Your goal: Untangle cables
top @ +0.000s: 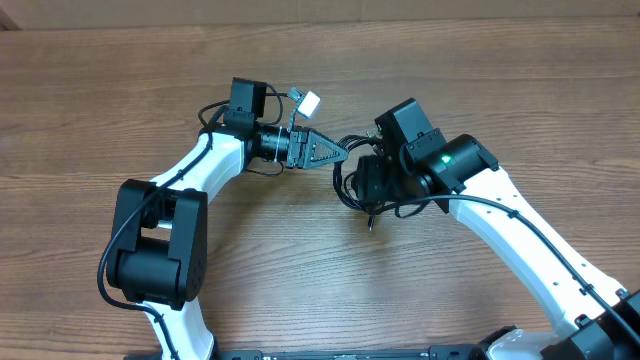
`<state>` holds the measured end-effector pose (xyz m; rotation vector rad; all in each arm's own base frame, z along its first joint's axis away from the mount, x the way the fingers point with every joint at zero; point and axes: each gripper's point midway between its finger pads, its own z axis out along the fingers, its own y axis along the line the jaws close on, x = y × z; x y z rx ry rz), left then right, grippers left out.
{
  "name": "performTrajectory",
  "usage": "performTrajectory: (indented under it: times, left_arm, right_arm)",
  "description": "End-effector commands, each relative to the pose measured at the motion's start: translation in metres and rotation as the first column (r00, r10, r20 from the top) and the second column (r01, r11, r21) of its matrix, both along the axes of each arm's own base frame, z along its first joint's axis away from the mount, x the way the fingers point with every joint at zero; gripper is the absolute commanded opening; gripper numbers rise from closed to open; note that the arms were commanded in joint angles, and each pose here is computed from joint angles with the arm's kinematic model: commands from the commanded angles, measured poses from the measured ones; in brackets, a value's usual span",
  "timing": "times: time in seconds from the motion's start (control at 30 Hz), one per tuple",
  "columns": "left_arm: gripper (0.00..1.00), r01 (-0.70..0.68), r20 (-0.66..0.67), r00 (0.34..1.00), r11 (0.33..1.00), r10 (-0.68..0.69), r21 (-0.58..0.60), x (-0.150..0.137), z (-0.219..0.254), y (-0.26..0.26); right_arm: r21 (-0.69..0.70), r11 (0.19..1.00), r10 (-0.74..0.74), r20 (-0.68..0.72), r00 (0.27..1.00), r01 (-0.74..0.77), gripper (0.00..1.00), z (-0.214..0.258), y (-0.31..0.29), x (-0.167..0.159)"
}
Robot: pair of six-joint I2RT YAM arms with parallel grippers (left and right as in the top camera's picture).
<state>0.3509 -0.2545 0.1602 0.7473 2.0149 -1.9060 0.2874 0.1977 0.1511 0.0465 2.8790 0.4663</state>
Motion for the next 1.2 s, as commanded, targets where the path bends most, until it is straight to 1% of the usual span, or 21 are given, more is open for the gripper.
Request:
performTrajectory:
  times: [0.0,0.03,0.13,0.27,0.37,0.5,0.63,0.67,0.7,0.73,0.77,0.8,0.87,0.93,1.0,1.03,1.07,1.1,1.13,1.17]
  left_arm:
    - [0.04,-0.064,-0.11,0.991,0.993,0.076,0.103,0.01,-0.017,-0.002]
    - [0.04,-0.1,-0.156,0.98,0.983,0.124,0.156,0.015,-0.024,-0.001]
    - [0.04,-0.16,-0.239,0.945,0.954,0.222,0.255,0.023,-0.039,0.003]
    - [0.05,-0.206,-0.3,0.904,0.925,0.305,0.32,0.03,-0.048,0.01]
    - [0.04,-0.249,-0.333,0.865,0.898,0.375,0.362,0.039,-0.054,0.021]
    - [0.04,-0.319,-0.329,0.819,0.85,0.469,0.419,0.053,-0.065,0.049]
    - [0.04,-0.369,-0.35,0.768,0.817,0.537,0.444,0.063,-0.069,0.079]
    - [0.04,-0.379,-0.357,0.755,0.81,0.55,0.448,0.065,-0.07,0.087]
    - [0.04,-0.394,-0.365,0.737,0.8,0.57,0.453,0.067,-0.071,0.097]
    - [0.04,-0.4,-0.369,0.726,0.793,0.58,0.459,0.068,-0.072,0.102]
    - [0.04,-0.411,-0.373,0.71,0.782,0.597,0.468,0.069,-0.074,0.11]
    - [0.04,-0.418,-0.377,0.697,0.773,0.61,0.477,0.07,-0.076,0.116]
    - [0.04,-0.436,-0.375,0.682,0.761,0.628,0.481,0.072,-0.077,0.128]
    - [0.04,-0.445,-0.352,0.705,0.771,0.615,0.455,0.073,-0.074,0.135]
    - [0.04,-0.437,-0.313,0.771,0.818,0.554,0.374,0.071,-0.062,0.134]
    - [0.04,-0.421,-0.279,0.818,0.854,0.503,0.305,0.069,-0.052,0.132]
    - [0.04,-0.391,-0.23,0.871,0.897,0.433,0.207,0.065,-0.036,0.129]
    - [0.04,-0.328,-0.137,0.934,0.944,0.331,0.045,0.055,-0.012,0.125]
    - [0.04,-0.293,-0.086,0.953,0.956,0.289,-0.033,0.05,0.0,0.125]
    - [0.04,-0.272,-0.055,0.962,0.959,0.268,-0.081,0.047,0.007,0.126]
  right_arm:
    - [-0.028,0.998,0.061,-0.022,0.998,-0.062,0.65,-0.003,-0.005,-0.01]
    - [-0.035,0.997,0.071,-0.032,0.997,-0.072,0.65,-0.007,-0.006,-0.013]
    - [-0.053,0.995,0.086,-0.06,0.995,-0.089,0.65,-0.019,-0.008,-0.021]
    - [-0.084,0.993,0.082,-0.078,0.994,-0.088,0.65,-0.035,-0.014,-0.027]
    - [-0.119,0.99,0.069,-0.061,0.996,-0.076,0.65,-0.05,-0.02,-0.024]
    - [-0.076,0.994,0.077,-0.017,0.997,-0.078,0.68,-0.064,-0.012,-0.017]
    - [-0.012,0.997,0.083,0.064,0.994,-0.083,0.67,-0.07,0.002,-0.003]
    - [0.022,0.996,0.079,0.077,0.994,-0.081,0.67,-0.069,0.008,0.0]
    - [0.084,0.995,0.041,0.074,0.996,-0.048,0.63,-0.068,0.017,0.002]
    - [0.104,0.994,0.013,0.065,0.998,-0.02,0.59,-0.068,0.018,0.003]
    - [0.14,0.987,-0.077,0.029,0.997,0.073,0.52,-0.068,0.02,0.004]
    - [0.161,0.975,-0.155,-0.008,0.988,0.154,0.44,-0.07,0.02,0.005]
    - [0.198,0.94,-0.271,-0.065,0.96,0.279,0.36,-0.072,0.022,0.008]
    - [0.232,0.914,-0.32,-0.098,0.942,0.334,0.35,-0.071,0.027,0.011]
    - [0.294,0.889,-0.328,-0.127,0.936,0.351,0.49,-0.064,0.038,0.015]
    - [0.326,0.883,-0.315,-0.124,0.941,0.338,0.49,-0.06,0.043,0.017]
    - [0.351,0.878,-0.302,-0.119,0.946,0.325,0.5,-0.056,0.048,0.019]
    - [0.369,0.874,-0.296,-0.111,0.949,0.316,0.5,-0.053,0.051,0.021]
    - [0.371,0.873,-0.296,-0.109,0.949,0.315,0.49,-0.052,0.051,0.022]
    - [0.372,0.873,-0.298,-0.107,0.949,0.316,0.47,-0.052,0.051,0.022]
